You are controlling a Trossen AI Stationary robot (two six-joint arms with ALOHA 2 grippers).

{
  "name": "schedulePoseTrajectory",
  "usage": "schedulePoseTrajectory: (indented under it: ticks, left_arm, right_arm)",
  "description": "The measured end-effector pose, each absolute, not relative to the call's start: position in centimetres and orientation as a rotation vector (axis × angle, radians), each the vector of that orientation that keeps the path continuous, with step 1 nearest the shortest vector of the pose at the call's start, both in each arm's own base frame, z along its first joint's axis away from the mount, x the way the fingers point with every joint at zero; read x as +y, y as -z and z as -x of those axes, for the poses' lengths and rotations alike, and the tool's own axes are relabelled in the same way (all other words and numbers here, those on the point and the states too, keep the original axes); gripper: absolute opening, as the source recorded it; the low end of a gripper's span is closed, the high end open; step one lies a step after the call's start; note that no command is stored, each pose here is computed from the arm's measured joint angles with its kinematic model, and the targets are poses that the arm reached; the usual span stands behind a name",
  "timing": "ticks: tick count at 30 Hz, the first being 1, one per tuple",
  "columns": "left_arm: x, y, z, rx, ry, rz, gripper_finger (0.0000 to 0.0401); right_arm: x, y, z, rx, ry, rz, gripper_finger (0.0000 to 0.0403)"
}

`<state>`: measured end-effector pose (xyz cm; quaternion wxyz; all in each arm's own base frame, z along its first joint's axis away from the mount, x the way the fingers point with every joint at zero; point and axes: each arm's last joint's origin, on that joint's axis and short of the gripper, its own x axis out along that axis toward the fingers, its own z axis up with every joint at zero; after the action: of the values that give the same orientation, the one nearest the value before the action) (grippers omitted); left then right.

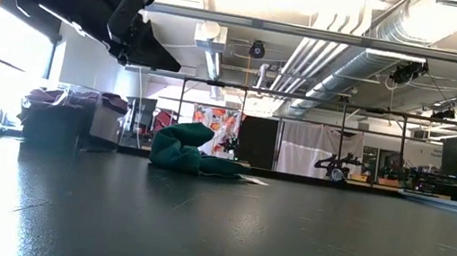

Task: Sort towels by color in basket
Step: Put the light blue towel into the bottom transparent bin

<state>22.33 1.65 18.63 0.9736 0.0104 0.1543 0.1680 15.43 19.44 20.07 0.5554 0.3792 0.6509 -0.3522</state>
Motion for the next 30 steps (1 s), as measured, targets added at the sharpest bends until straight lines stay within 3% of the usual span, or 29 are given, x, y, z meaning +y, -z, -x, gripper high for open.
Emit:
schedulePoseTrajectory:
  ticks: [5,11,16,19,30]
  left_arm:
    - [1.7,-18.6,-22.3,0.311,-0.339,-0.021,0.0]
    - [1.7,-18.6,-22.3,0.311,-0.339,-0.018,0.0]
    - [1.7,-18.6,-22.3,0.311,-0.339,-0.018,0.0]
    - [1.7,-18.6,-22.3,0.311,-0.339,-0.019,0.0]
    - [1.7,-18.6,-22.3,0.311,-0.339,-0.021,0.0]
  right_arm:
    - [19.2,-21.4,-15.8,1.633,0.84,-0.883,0.0188]
    - [19.8,-26.5,-16.5,1.568,0.84,-0.912,0.0218]
    - [19.3,-29.5,-16.4,1.445,0.928,-0.913,0.0218]
    - [18.9,-29.6,-16.8,1.334,0.872,-0.819,0.0207]
    - [17.6,-23.4,-18.4,1.263,0.815,-0.767,0.0134]
